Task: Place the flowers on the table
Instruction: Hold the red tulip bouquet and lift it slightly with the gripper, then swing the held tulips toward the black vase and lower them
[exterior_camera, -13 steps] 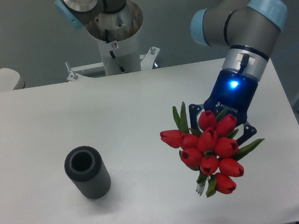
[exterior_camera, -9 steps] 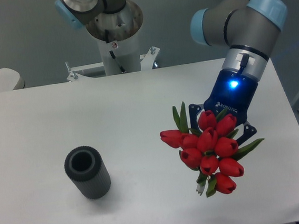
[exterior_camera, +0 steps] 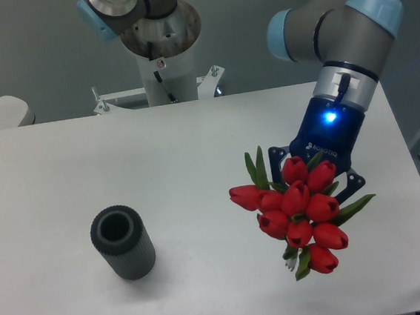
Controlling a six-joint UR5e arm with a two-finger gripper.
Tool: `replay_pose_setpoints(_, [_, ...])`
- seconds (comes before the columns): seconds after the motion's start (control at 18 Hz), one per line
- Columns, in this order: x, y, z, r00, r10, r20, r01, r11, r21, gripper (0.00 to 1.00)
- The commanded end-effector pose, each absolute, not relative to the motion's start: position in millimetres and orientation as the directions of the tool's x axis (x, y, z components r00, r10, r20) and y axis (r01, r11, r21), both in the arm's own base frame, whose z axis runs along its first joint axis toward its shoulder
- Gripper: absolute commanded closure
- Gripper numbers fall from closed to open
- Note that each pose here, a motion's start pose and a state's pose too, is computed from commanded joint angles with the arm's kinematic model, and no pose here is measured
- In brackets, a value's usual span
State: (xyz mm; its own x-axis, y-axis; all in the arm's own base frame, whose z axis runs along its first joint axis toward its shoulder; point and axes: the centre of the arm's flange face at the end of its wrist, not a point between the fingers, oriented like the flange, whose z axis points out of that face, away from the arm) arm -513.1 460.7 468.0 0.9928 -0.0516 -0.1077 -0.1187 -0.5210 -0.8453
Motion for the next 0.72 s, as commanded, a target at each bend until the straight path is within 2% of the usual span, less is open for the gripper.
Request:
replay_pose_setpoints(0.28, [-516.9,456.1,468.1,0.988,-0.005,-0.157,-0.129,-0.597,-0.792,0.67])
replay_pose_setpoints(0.39, [-511.0,460.5,466.3,0.978,-0.012,-0.208,-0.167,-0.643,-0.748,0.67])
replay_pose_setpoints(0.72, [-476.3,492.8,442.5,0.939,-0.045,-0.341,-0.231,-0.816,-0.529,0.67])
